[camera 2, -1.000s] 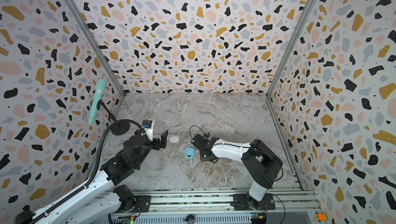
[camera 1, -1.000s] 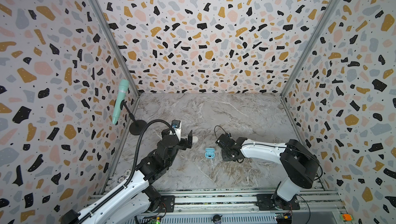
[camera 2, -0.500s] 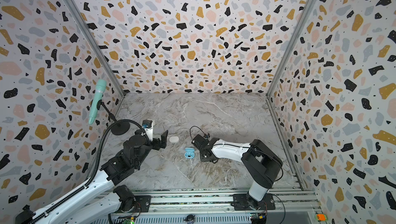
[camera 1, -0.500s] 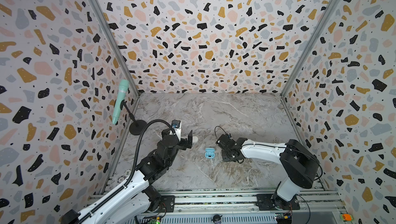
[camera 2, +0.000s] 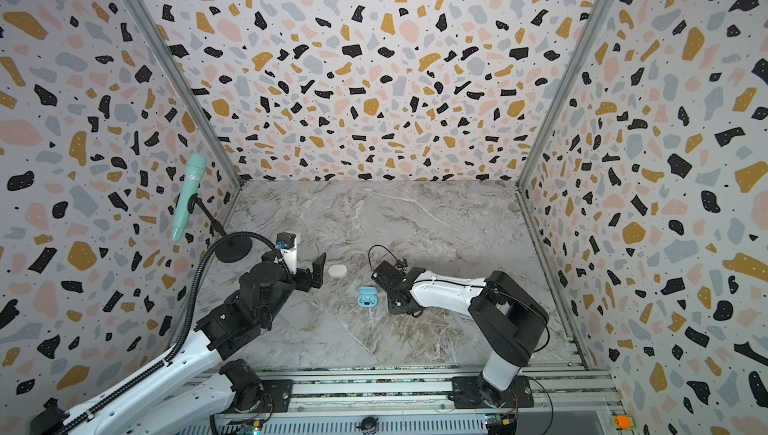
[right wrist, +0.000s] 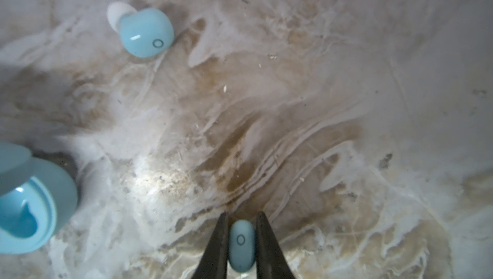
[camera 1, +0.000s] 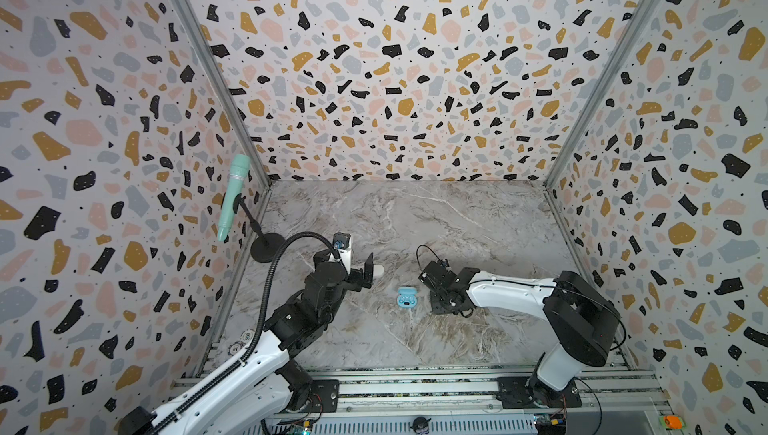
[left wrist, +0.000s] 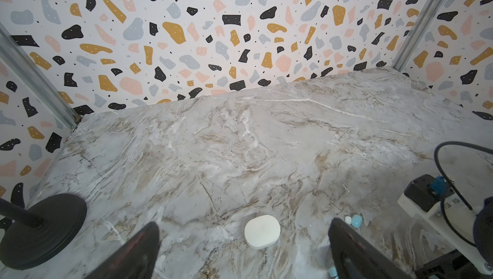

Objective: Insert wireless bluetooth earbuds into charging case
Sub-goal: Pick up the wireless bluetooth earbud from the center of the table, then insert the wireless bluetooth earbud into the charging case.

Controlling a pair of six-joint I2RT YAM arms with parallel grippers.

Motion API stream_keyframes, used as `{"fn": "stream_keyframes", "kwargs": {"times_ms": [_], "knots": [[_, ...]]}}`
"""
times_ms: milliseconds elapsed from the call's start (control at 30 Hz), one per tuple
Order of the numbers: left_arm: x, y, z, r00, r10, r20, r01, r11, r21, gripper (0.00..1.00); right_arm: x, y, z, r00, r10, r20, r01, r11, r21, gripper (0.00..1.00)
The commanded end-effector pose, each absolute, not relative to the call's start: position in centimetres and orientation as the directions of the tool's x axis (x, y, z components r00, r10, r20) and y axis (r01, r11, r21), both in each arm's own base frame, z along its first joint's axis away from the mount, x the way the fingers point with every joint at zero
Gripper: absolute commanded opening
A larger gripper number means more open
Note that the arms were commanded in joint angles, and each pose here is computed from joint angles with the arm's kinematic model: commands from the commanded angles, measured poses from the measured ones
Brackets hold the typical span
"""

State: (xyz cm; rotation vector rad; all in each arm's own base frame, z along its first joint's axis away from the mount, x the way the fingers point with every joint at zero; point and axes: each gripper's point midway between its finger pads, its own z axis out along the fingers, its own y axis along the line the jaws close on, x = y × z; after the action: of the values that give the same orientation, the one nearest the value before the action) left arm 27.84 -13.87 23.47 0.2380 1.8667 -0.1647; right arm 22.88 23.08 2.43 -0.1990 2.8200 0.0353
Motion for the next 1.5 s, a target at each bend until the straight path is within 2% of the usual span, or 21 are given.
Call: {"fn": "stream_keyframes", "kwargs": {"times_ms": [0, 300, 433, 633, 867, 1467], "knots": [[28.0, -14.0, 23.9, -0.274, 0.082, -0.958, 0.256, 0.967, 0.01, 1.0, 23.5, 23.5, 4.9, -0.924, -0.133, -0.359, -0.152, 0.988, 0.025, 0.16], [27.9, -14.2, 23.5, -0.28, 0.1, -0.955, 0.266, 0.964, 0.023, 1.0, 24.1, 26.3, 8.2, -0.857, -0.219, -0.467, -0.289, 0.954, 0.082, 0.14], [27.7, -14.6, 22.8, -0.289, 0.119, -0.95, 0.297, 0.954, 0.029, 1.0, 23.9, 28.8, 10.6, -0.789, -0.266, -0.554, -0.406, 0.902, 0.145, 0.15], [27.7, -14.4, 22.9, -0.285, 0.12, -0.951, 0.289, 0.957, 0.034, 1.0, 22.6, 32.0, 12.5, -0.71, -0.328, -0.623, -0.544, 0.818, 0.189, 0.15], [27.8, -14.3, 22.5, -0.297, 0.131, -0.946, 0.281, 0.959, 0.044, 1.0, 21.4, 33.9, 12.7, -0.671, -0.359, -0.649, -0.606, 0.769, 0.201, 0.15], [27.8, -14.4, 22.4, -0.304, 0.136, -0.943, 0.286, 0.957, 0.046, 1.0, 21.6, 34.0, 9.6, -0.658, -0.402, -0.637, -0.623, 0.765, 0.161, 0.14]]}}
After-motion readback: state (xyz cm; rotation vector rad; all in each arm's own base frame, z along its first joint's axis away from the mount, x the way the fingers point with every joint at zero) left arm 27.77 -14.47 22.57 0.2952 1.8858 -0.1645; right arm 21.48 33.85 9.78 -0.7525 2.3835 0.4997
